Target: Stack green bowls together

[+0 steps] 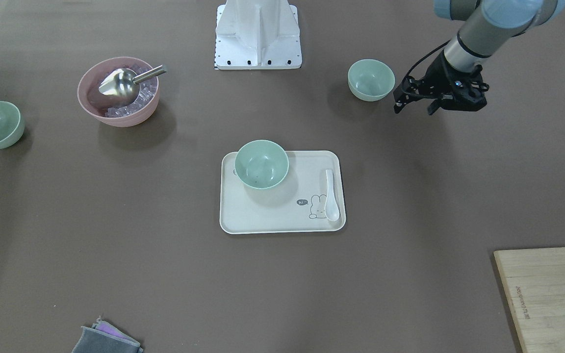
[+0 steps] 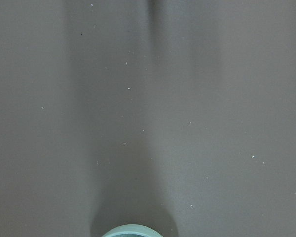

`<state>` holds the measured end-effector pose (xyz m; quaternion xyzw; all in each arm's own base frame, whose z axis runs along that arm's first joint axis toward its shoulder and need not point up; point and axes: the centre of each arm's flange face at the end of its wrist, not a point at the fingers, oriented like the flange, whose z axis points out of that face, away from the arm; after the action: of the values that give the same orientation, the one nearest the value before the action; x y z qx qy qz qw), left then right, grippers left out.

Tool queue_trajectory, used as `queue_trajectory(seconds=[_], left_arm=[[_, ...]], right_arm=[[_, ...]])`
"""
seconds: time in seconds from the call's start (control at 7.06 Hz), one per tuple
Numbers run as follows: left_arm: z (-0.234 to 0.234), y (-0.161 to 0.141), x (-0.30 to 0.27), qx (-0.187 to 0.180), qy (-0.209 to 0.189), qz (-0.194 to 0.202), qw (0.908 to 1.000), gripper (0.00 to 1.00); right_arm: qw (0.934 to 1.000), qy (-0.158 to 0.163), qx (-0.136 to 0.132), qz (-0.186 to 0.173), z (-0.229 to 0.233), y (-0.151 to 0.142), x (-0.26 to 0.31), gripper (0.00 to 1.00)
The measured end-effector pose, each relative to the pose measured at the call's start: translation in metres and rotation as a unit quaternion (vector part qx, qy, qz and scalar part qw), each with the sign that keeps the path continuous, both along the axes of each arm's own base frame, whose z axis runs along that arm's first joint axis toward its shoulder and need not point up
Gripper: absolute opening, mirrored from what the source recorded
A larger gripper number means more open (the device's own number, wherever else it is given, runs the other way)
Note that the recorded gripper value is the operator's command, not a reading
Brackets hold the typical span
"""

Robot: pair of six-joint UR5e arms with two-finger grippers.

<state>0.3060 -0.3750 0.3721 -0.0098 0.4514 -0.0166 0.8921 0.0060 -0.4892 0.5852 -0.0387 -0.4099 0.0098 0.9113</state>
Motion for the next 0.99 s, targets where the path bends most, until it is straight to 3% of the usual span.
queue_trajectory(seconds=[0.43,0.99], left_arm=[[0.022,0.065,0.018,-0.008,-0.036,0.006,0.9993,0.90],[0.025,0.110,0.056,-0.005,-0.037,0.002,0.9993,0.86]], right_arm=[[1.0000,0.000,-0.006,0.000,0.001,0.001,-0.003,1.00],[1.0000,0.002,-0.008,-0.002,0.004,0.001,-0.006,1.00]])
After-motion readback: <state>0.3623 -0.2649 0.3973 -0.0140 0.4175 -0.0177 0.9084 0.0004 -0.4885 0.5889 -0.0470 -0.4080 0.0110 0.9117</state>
